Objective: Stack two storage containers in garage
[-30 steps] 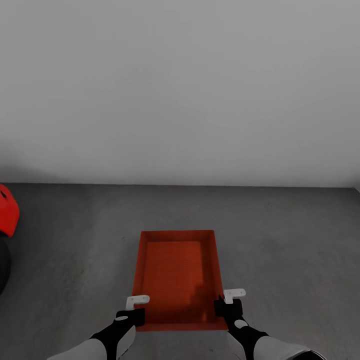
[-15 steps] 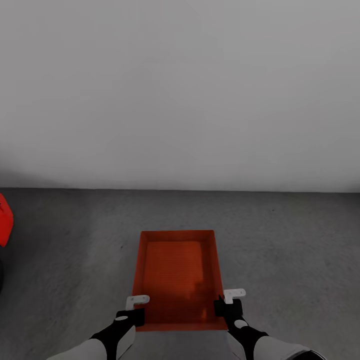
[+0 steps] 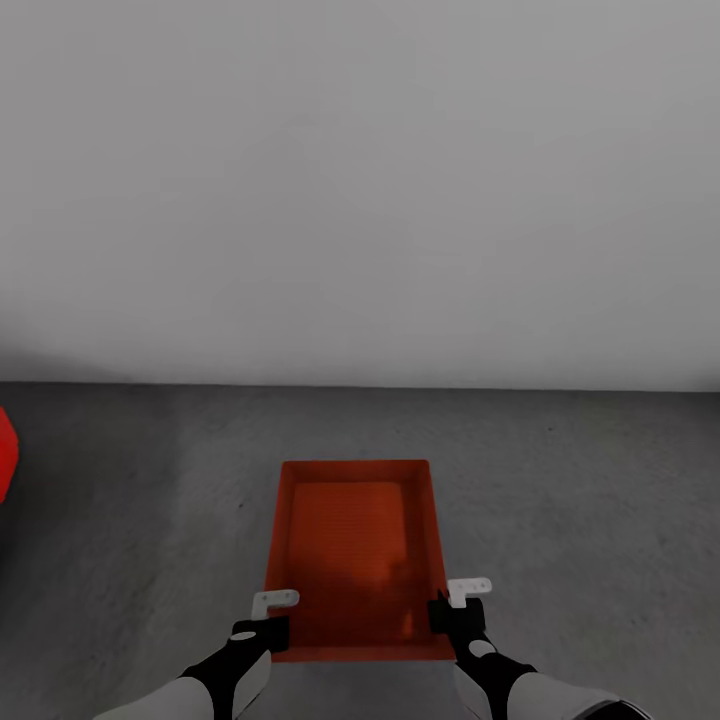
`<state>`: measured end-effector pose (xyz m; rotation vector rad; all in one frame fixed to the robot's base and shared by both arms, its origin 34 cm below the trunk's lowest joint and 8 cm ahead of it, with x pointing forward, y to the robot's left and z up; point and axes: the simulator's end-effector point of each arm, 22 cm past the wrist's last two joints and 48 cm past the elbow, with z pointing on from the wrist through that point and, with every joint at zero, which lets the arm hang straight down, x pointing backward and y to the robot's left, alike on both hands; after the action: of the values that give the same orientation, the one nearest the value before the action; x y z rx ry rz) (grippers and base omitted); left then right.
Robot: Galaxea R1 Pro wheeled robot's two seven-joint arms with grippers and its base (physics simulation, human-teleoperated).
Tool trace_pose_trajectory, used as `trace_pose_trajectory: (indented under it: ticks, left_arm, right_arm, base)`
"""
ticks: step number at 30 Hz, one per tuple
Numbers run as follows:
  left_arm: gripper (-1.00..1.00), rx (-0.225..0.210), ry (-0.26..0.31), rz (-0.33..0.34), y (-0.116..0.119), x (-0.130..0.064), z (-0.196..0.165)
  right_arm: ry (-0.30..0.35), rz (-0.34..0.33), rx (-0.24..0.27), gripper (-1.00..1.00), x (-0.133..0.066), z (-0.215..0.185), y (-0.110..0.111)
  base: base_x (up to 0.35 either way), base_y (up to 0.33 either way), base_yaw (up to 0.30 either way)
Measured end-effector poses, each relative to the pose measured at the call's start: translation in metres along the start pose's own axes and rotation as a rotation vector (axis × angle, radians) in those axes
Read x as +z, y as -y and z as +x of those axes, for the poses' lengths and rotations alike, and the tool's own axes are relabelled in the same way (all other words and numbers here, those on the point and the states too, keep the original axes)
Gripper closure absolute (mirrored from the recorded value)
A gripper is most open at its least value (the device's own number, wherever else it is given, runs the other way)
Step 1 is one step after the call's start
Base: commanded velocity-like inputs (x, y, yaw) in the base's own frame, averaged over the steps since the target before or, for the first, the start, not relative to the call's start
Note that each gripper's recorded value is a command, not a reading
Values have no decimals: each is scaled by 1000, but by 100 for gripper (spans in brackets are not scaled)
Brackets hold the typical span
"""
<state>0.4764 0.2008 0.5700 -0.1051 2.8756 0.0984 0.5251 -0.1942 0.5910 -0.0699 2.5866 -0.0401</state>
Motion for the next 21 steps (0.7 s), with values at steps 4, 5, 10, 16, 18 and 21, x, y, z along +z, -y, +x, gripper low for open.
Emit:
trace_pose_trajectory:
  ticks: [4, 5, 10, 16, 18, 21]
  left_arm:
    - [100, 0, 0, 0, 0, 0, 0]
    - [100, 0, 0, 0, 0, 0, 0]
    - [100, -2, -1, 0, 0, 0, 1]
    - [100, -1, -1, 0, 0, 0, 0]
    - [100, -1, -1, 0, 0, 0, 0]
    - [100, 0, -1, 0, 0, 0, 0]
  right_arm:
    - [0, 0, 0, 100, 0, 0, 0]
    - [0, 0, 0, 100, 0, 0, 0]
    - [-1, 0, -1, 100, 0, 0, 0]
    - [-1, 0, 0, 100, 0, 0, 0]
    - [-1, 0, 0, 100, 0, 0, 0]
    - [-1, 1, 0, 100, 0, 0, 0]
  base:
    - [40, 0, 0]
    - [17, 0, 0]
    - [5, 0, 0]
    - [0, 0, 0]
    - [0, 0, 0]
    - [0, 0, 0]
